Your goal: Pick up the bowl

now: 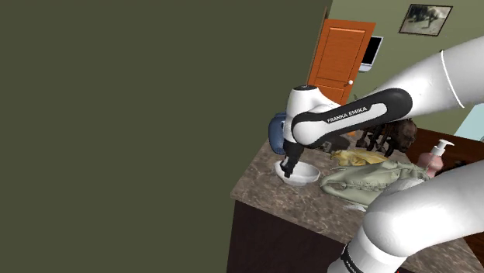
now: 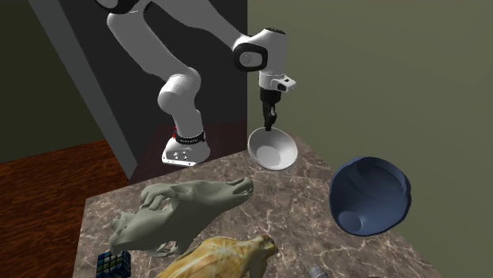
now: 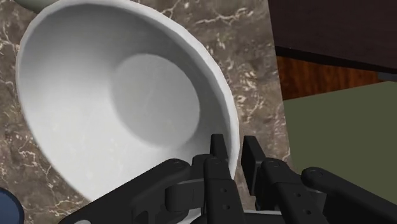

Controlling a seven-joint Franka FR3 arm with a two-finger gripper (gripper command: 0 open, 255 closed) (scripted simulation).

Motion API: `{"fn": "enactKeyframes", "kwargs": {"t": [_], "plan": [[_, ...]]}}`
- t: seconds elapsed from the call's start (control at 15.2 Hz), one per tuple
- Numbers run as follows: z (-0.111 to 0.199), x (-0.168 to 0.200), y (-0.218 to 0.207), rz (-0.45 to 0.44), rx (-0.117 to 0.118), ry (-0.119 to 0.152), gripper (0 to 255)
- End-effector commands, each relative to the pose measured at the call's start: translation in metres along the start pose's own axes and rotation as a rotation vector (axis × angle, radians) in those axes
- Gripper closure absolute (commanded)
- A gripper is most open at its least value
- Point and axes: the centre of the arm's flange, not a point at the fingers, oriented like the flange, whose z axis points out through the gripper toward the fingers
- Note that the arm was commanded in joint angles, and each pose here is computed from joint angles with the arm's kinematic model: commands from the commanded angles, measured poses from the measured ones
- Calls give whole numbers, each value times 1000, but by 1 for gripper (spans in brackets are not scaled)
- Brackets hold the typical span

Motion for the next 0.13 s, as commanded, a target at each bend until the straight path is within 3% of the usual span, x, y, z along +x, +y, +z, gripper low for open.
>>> {"fn": "enactKeyframes", "kwargs": {"t": [0.0, 0.07], "plan": [[-6, -1, 0, 0, 0, 0, 255], [-6, -1, 0, 0, 0, 0, 255]]}}
